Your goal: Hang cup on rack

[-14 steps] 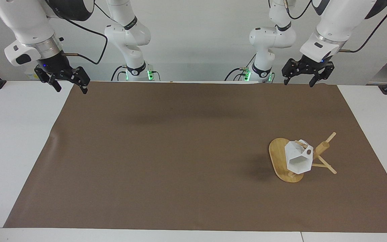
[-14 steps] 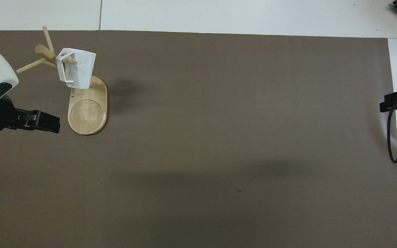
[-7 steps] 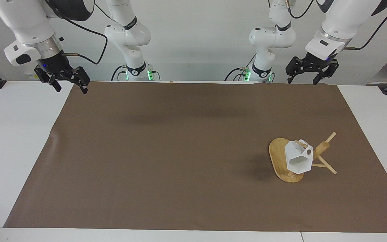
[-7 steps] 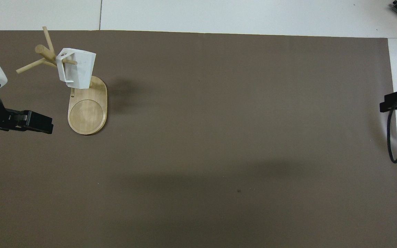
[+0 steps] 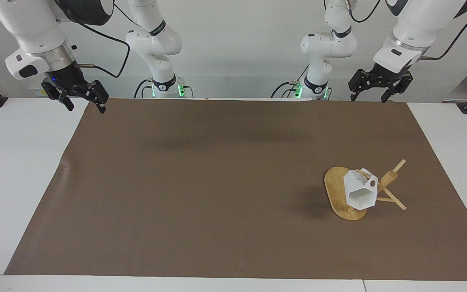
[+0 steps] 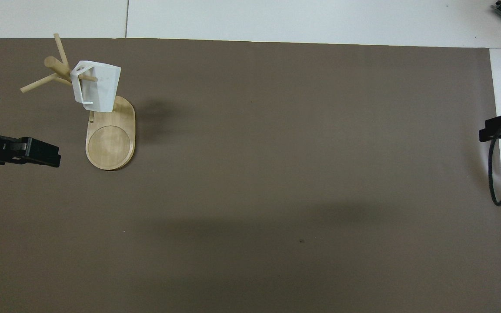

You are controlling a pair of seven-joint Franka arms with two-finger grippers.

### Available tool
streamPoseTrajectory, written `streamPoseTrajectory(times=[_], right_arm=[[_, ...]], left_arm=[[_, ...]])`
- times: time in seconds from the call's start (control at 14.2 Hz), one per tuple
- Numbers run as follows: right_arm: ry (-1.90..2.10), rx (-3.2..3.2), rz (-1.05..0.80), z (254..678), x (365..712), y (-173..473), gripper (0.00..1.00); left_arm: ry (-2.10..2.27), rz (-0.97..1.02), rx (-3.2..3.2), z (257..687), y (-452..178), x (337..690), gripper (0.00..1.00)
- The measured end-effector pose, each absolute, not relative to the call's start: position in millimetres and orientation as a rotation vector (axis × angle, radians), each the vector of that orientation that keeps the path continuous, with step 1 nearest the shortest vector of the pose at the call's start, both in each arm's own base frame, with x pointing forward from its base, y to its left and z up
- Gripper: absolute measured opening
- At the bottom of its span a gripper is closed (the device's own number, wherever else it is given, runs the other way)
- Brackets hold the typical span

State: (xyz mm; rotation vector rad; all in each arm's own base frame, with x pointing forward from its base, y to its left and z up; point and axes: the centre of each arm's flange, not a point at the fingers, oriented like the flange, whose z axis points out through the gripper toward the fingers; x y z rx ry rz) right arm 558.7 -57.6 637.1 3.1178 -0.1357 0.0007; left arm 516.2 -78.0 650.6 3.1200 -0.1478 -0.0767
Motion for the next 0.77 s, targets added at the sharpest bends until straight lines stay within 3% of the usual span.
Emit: streamPoseTrajectory(times=[0.77], right_arm=[[-0.136,3.118,0.001,637.1,558.6,-57.6,1.00]], left_arm=[[-0.132,-0.075,3.120,650.9,-72.7,516.9,1.00]])
